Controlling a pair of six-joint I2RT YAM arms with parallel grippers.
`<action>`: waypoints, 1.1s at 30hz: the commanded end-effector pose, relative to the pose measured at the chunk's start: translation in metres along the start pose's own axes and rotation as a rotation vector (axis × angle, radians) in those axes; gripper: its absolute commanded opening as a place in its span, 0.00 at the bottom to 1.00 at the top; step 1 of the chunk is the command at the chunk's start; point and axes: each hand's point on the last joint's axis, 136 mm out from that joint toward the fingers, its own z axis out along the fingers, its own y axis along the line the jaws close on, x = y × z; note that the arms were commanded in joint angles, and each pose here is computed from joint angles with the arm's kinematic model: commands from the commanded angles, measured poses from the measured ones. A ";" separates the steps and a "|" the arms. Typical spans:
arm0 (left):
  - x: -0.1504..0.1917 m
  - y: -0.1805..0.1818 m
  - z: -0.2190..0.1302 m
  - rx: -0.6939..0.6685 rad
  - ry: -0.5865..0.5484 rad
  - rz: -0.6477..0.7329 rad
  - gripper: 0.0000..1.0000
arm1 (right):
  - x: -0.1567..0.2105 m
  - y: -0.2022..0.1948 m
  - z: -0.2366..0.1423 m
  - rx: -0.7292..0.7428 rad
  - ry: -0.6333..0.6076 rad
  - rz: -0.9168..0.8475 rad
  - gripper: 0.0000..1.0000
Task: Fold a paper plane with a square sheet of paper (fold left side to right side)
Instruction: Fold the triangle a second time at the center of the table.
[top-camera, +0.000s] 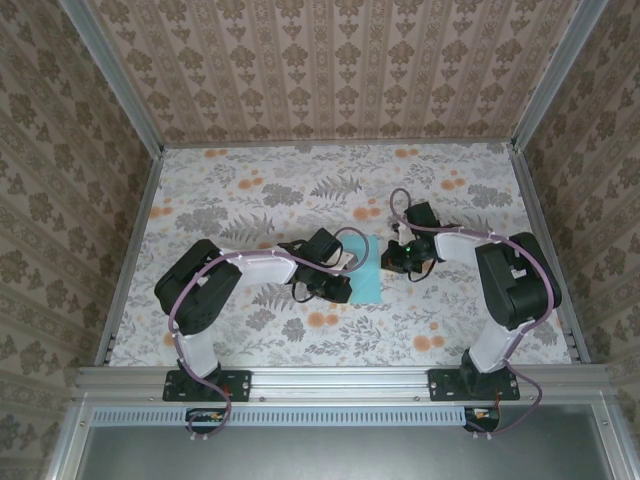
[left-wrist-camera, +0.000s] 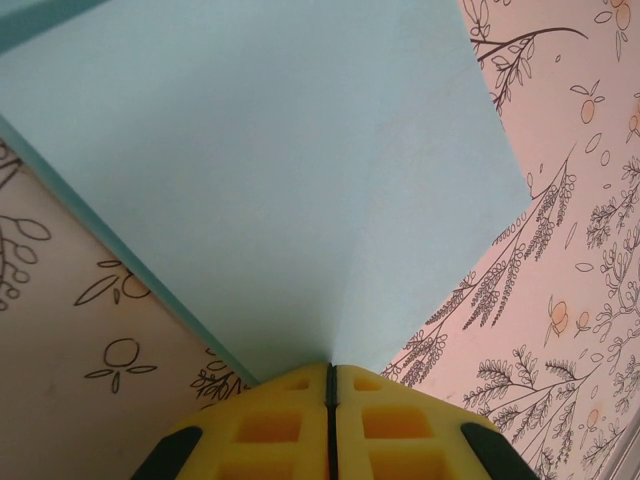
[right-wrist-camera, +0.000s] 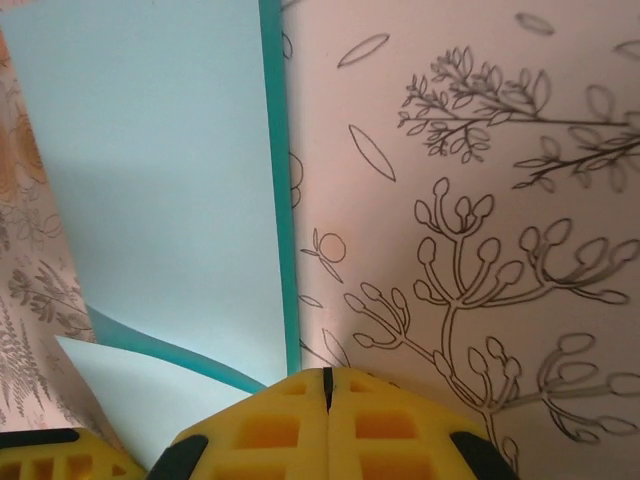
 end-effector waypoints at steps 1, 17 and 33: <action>0.031 0.017 0.006 -0.076 0.103 -0.027 0.09 | 0.000 0.015 -0.018 -0.018 -0.043 -0.034 0.00; 0.008 0.000 -0.003 -0.034 0.044 -0.002 0.10 | 0.038 0.039 0.026 -0.067 0.073 -0.011 0.00; -0.025 -0.023 0.005 0.072 0.036 0.040 0.09 | 0.056 0.017 0.033 0.012 0.134 0.014 0.01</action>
